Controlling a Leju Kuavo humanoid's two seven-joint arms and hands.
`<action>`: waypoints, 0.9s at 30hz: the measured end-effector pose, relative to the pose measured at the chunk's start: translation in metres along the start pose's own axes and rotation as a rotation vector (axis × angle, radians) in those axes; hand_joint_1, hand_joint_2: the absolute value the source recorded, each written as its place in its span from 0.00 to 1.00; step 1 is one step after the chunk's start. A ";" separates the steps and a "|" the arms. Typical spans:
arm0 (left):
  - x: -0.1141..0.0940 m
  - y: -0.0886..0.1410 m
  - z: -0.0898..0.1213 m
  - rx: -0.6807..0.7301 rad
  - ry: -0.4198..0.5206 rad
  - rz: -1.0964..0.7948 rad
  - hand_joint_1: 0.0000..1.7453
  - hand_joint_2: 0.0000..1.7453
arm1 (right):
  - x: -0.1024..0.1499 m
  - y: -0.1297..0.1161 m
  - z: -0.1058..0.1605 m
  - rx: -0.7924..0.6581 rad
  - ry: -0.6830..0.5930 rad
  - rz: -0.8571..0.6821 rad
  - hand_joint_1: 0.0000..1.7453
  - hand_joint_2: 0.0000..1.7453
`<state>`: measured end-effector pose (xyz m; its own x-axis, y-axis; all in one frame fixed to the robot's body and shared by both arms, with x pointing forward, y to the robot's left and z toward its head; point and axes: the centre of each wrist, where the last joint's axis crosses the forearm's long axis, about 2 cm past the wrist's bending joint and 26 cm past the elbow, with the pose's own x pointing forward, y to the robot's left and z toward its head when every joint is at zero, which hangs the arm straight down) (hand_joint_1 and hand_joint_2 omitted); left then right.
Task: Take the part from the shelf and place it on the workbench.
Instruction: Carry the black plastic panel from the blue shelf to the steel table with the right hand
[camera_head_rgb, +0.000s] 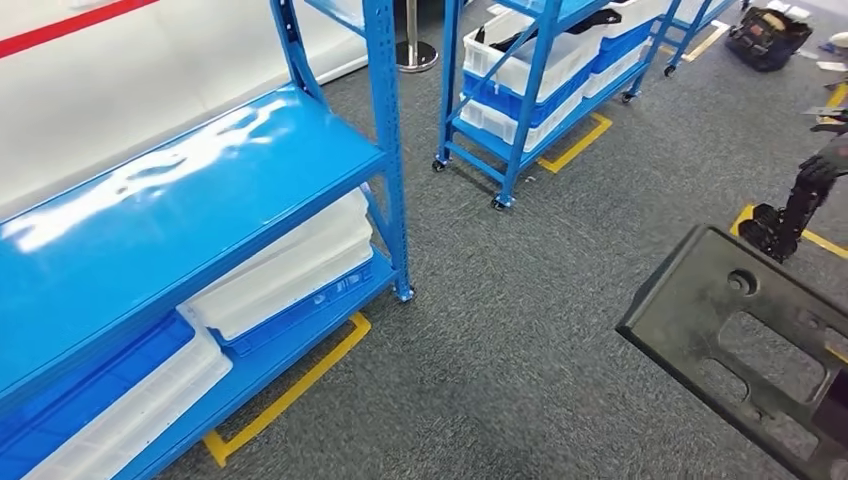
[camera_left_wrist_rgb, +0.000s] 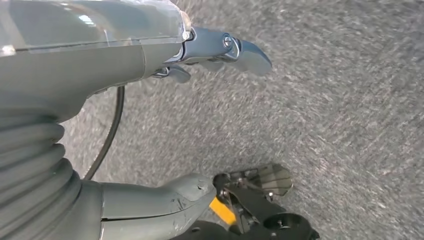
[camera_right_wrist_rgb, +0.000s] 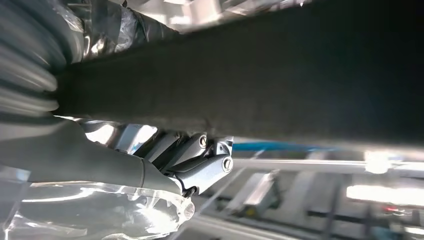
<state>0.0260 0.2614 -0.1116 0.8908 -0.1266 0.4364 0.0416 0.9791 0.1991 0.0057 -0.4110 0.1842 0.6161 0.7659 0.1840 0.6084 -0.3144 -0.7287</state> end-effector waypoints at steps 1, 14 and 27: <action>0.001 0.000 0.000 0.002 0.000 0.001 0.00 1.00 | -0.002 -0.004 0.000 -0.007 0.011 0.021 1.00 1.00; -0.001 0.001 0.000 0.012 0.006 0.024 0.00 1.00 | -0.016 -0.032 -0.002 -0.017 0.062 0.169 1.00 1.00; 0.001 -0.001 0.000 -0.015 -0.012 0.007 0.00 1.00 | -0.053 -0.037 -0.033 0.215 0.037 0.204 1.00 1.00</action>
<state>0.0273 0.2604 -0.1116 0.8857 -0.1216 0.4480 0.0425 0.9823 0.1825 -0.0328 -0.4589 0.2230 0.7352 0.6766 0.0404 0.3525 -0.3309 -0.8753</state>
